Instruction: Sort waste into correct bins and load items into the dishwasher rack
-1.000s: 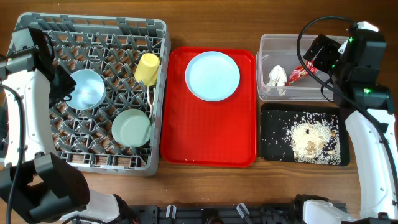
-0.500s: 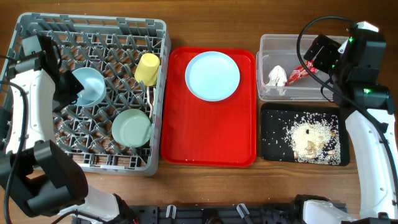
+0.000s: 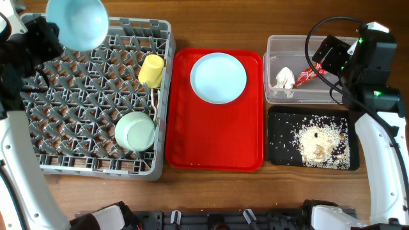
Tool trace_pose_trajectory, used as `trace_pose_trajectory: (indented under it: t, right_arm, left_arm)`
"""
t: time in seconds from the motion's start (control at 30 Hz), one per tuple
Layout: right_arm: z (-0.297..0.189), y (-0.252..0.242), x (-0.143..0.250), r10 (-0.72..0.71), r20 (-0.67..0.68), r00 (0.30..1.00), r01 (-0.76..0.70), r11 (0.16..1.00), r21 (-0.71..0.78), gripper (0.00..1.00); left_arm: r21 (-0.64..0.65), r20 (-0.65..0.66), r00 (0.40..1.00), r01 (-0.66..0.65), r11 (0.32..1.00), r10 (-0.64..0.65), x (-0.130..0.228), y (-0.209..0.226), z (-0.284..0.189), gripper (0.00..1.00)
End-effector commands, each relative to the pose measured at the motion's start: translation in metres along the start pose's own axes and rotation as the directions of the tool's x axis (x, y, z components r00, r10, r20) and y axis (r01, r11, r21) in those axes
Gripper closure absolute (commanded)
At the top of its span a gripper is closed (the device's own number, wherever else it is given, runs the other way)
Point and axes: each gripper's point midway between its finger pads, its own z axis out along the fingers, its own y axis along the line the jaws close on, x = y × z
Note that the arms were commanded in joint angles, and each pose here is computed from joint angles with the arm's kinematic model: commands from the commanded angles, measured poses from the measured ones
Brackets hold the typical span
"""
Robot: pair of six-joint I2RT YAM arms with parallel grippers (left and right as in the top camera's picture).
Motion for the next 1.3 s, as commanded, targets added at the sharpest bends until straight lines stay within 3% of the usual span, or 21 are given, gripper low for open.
trace_pose_trajectory:
  t: [0.0,0.37,0.6,0.67,0.77,0.8,0.83,0.93,1.1,1.27]
  right_arm:
    - [0.001,0.0,0.0,-0.014,-0.002,1.0,0.014,1.0,-0.001,0.0]
    - [0.001,0.0,0.0,-0.015,-0.002,1.0,0.015,1.0,-0.001,0.0]
    - [0.001,0.0,0.0,-0.015,-0.002,1.0,0.015,1.0,-0.001,0.0]
    - [0.001,0.0,0.0,-0.014,-0.002,1.0,0.014,1.0,-0.001,0.0]
    - [0.001,0.0,0.0,-0.015,-0.002,1.0,0.015,1.0,-0.001,0.0]
    - [0.001,0.0,0.0,-0.014,-0.002,1.0,0.014,1.0,-0.001,0.0]
    - [0.001,0.0,0.0,-0.014,-0.002,1.0,0.014,1.0,-0.001,0.0]
    - [0.001,0.0,0.0,-0.014,-0.002,1.0,0.014,1.0,-0.001,0.0]
    - [0.001,0.0,0.0,-0.014,-0.002,1.0,0.014,1.0,-0.001,0.0]
    - [0.001,0.0,0.0,-0.015,-0.002,1.0,0.015,1.0,-0.001,0.0]
  left_arm:
    - [0.125,-0.048,0.996,-0.064,0.99,0.07,0.01,-0.016,0.007,0.96]
    - [0.119,-0.09,0.993,-0.063,0.991,0.074,0.021,-0.014,0.006,0.96]
    - [-0.137,-0.126,0.99,-0.085,0.987,0.068,0.028,0.023,0.008,0.96]
    - [-0.296,-0.143,0.982,-0.161,0.941,0.123,0.03,0.032,0.009,0.96]
    - [-0.438,-0.166,0.957,-0.287,0.852,0.238,0.032,0.016,0.014,0.96]
    - [-0.509,-0.161,0.954,-0.3,0.807,0.253,0.031,0.014,0.014,0.96]
    - [-0.624,-0.168,0.946,-0.321,0.713,0.279,0.032,0.016,0.015,0.96]
    - [-0.711,-0.237,0.924,-0.375,0.595,0.299,0.046,0.013,0.031,0.96]
    - [-0.893,-0.212,0.929,-0.311,0.327,0.305,0.06,0.024,0.054,0.96]
    - [-0.907,-0.292,0.881,-0.378,0.184,0.371,0.088,0.021,0.109,0.96]
